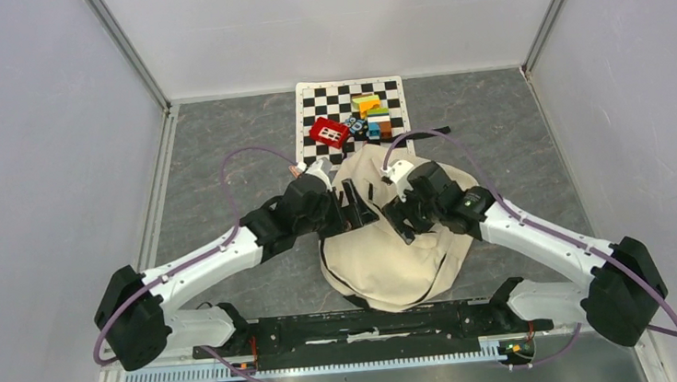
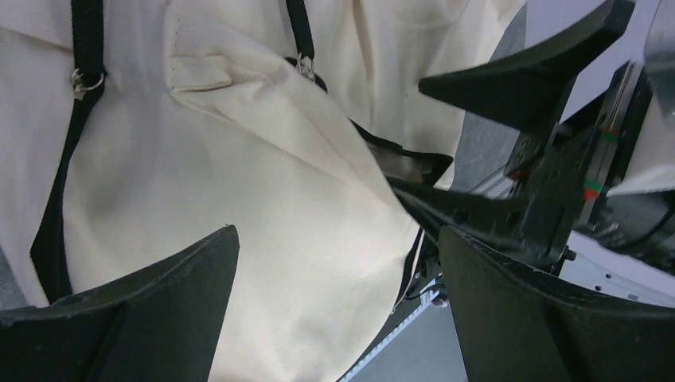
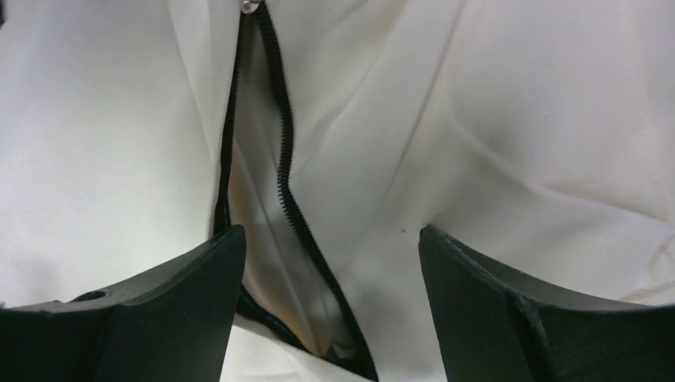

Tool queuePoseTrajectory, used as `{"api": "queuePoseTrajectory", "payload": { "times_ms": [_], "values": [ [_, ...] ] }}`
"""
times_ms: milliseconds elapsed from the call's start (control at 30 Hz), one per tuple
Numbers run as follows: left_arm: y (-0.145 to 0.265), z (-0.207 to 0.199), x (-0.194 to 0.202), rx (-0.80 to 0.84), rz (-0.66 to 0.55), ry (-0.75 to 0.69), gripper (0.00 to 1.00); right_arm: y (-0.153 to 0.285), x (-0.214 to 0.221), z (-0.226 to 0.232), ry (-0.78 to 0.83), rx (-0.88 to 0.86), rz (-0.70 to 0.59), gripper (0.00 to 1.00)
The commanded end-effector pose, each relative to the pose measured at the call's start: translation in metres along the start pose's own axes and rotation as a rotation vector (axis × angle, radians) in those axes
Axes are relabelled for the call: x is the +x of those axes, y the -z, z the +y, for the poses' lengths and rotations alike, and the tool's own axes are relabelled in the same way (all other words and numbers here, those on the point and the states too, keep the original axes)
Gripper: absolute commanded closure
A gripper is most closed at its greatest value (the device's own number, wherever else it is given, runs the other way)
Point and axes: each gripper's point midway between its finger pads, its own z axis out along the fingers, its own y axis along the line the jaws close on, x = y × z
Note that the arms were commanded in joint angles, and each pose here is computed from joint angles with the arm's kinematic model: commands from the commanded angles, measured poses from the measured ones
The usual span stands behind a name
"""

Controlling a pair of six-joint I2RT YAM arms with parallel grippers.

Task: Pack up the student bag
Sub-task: Unzip the student bag at the center of the board.

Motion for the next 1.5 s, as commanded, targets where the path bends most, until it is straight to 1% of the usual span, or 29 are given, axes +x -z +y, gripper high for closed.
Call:
{"api": "queuePoseTrajectory", "payload": {
  "times_ms": [0, 200, 367, 433, 533, 633, 700, 767, 933, 1033, 1167, 1267, 1400, 1467],
  "values": [
    [-0.010, -0.023, -0.020, 0.063, -0.049, -0.009, 0.00, -0.001, 0.003, 0.023, -0.042, -0.072, -0.048, 0.15],
    [-0.035, -0.016, -0.011, 0.057, -0.005, 0.025, 0.00, -0.005, 0.010, 0.036, -0.053, -0.103, -0.062, 0.18],
    [-0.052, -0.008, -0.004, 0.034, 0.026, 0.030, 0.01, -0.007, 0.009, 0.035, -0.032, -0.070, -0.074, 0.19],
    [-0.058, -0.003, 0.000, 0.018, 0.040, 0.028, 0.07, -0.006, 0.007, 0.030, -0.023, -0.038, -0.087, 0.19],
    [-0.064, 0.007, 0.007, -0.008, 0.059, 0.030, 0.21, -0.004, 0.004, 0.025, -0.010, -0.003, -0.115, 0.20],
    [-0.066, 0.018, 0.014, -0.032, 0.069, 0.036, 0.33, -0.002, 0.000, 0.019, 0.002, 0.029, -0.138, 0.20],
    [-0.067, 0.024, 0.019, -0.040, 0.075, 0.045, 0.37, -0.002, -0.001, 0.017, 0.011, 0.041, -0.148, 0.20],
    [-0.067, 0.029, 0.024, -0.047, 0.088, 0.054, 0.43, -0.002, -0.002, 0.016, 0.017, 0.049, -0.155, 0.20],
    [-0.070, 0.035, 0.029, -0.041, 0.086, 0.068, 0.44, -0.005, -0.001, 0.012, 0.043, 0.083, -0.156, 0.21],
    [-0.073, 0.037, 0.030, -0.048, 0.092, 0.066, 0.46, -0.008, 0.000, 0.004, 0.053, 0.135, -0.157, 0.23],
    [-0.076, 0.041, 0.032, -0.058, 0.094, 0.062, 0.61, -0.010, -0.002, -0.012, 0.073, 0.239, -0.162, 0.30],
    [-0.076, 0.041, 0.031, -0.061, 0.087, 0.059, 0.72, -0.012, -0.006, -0.020, 0.110, 0.291, -0.164, 0.31],
    [-0.077, 0.042, 0.030, -0.064, 0.084, 0.054, 0.81, -0.021, -0.007, -0.022, 0.159, 0.313, -0.134, 0.33],
    [-0.077, 0.042, 0.029, -0.064, 0.082, 0.051, 0.85, -0.021, -0.008, -0.026, 0.166, 0.354, -0.132, 0.36]
  ]
}}
